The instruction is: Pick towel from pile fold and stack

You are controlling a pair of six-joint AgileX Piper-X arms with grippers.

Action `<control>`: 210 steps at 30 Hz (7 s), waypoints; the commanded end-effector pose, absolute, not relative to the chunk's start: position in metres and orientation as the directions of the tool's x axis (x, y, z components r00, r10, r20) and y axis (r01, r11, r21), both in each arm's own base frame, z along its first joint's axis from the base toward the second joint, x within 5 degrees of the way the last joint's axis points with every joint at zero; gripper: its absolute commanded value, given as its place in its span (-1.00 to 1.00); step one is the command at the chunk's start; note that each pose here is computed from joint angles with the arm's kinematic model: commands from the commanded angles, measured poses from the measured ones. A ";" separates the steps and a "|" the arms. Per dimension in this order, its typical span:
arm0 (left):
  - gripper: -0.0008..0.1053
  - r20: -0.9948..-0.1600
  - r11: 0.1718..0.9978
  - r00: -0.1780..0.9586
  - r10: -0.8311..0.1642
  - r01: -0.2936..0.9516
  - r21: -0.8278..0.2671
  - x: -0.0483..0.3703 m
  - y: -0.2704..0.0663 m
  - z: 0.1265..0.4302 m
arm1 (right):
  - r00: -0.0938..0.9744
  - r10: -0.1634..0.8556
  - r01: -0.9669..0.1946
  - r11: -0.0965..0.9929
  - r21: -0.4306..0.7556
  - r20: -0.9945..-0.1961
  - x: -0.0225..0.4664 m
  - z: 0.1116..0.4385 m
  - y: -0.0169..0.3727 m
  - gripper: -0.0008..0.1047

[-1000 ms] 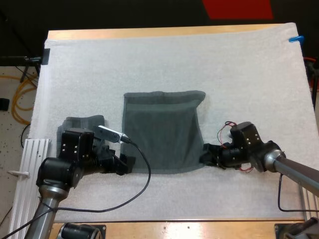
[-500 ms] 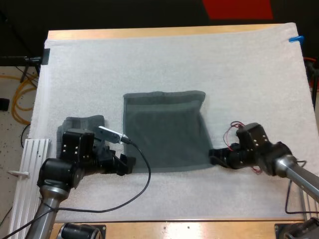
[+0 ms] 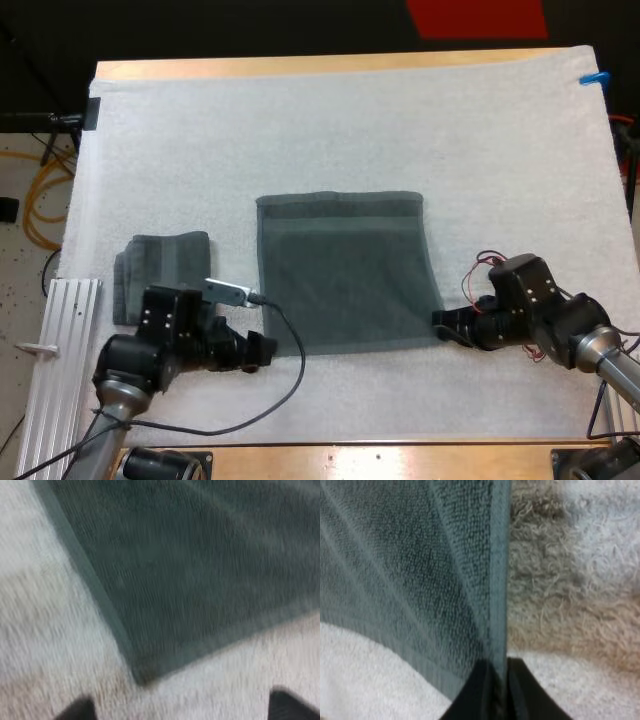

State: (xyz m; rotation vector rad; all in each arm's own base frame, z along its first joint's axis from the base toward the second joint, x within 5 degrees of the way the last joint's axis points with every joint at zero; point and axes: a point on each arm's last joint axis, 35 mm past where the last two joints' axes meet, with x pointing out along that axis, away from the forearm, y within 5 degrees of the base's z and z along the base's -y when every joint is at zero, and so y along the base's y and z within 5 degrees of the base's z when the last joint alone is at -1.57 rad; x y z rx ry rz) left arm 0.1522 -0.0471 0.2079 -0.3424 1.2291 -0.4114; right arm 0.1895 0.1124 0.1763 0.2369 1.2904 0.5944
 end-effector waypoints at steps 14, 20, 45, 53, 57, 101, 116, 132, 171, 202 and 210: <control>0.27 -0.931 0.934 0.084 -0.356 0.033 -0.355 0.180 -0.087 0.137 | 0.154 0.530 -0.288 0.831 0.475 -0.834 0.188 0.177 0.111 -0.99; 0.26 -0.899 0.899 0.029 -0.437 0.026 -0.437 0.185 -0.093 0.125 | 0.154 0.530 -0.288 0.831 0.475 -0.834 0.188 0.177 0.111 -0.99; -0.98 -0.857 0.854 0.026 -0.515 0.107 -0.510 0.147 -0.079 0.199 | 0.141 0.586 -0.362 0.781 0.509 -0.798 0.150 0.214 0.119 -0.99; -0.98 -0.804 0.823 0.176 -0.568 0.138 -0.551 0.155 -0.078 0.213 | 0.320 0.524 -0.233 0.851 0.470 -0.789 0.159 0.218 0.129 -0.99; -0.98 -0.793 0.822 0.230 -0.564 0.067 -0.565 0.178 -0.075 0.201 | 0.364 0.546 -0.174 0.836 0.521 -0.755 0.181 0.208 0.135 -0.99; -0.13 -0.448 0.666 0.539 -0.713 0.323 -0.672 0.277 -0.060 0.209 | 0.677 0.666 -0.475 0.720 0.506 -0.312 0.283 0.197 0.148 0.54; 0.43 -0.489 0.702 0.531 -0.692 0.334 -0.629 0.194 -0.048 0.280 | 0.556 0.399 -0.363 0.906 0.218 -0.729 0.220 0.226 0.110 0.54; 0.43 -0.664 0.777 0.408 -0.627 0.253 -0.577 0.163 -0.042 0.267 | 0.331 0.589 -0.341 0.803 0.489 -0.737 0.277 0.160 0.087 0.49; 0.43 -0.672 0.777 0.396 -0.627 0.244 -0.581 0.162 -0.042 0.266 | -0.045 0.753 -0.296 0.618 0.728 -0.657 0.306 0.095 0.132 -0.74; 0.43 -0.672 0.777 0.396 -0.627 0.244 -0.581 0.162 -0.042 0.266 | 0.297 0.338 -0.324 0.915 0.239 -0.893 0.282 0.200 0.109 -0.99; 0.43 -0.672 0.777 0.396 -0.627 0.244 -0.581 0.162 -0.042 0.266 | 0.155 0.625 -0.186 0.779 0.599 -0.765 0.298 0.165 0.135 -0.99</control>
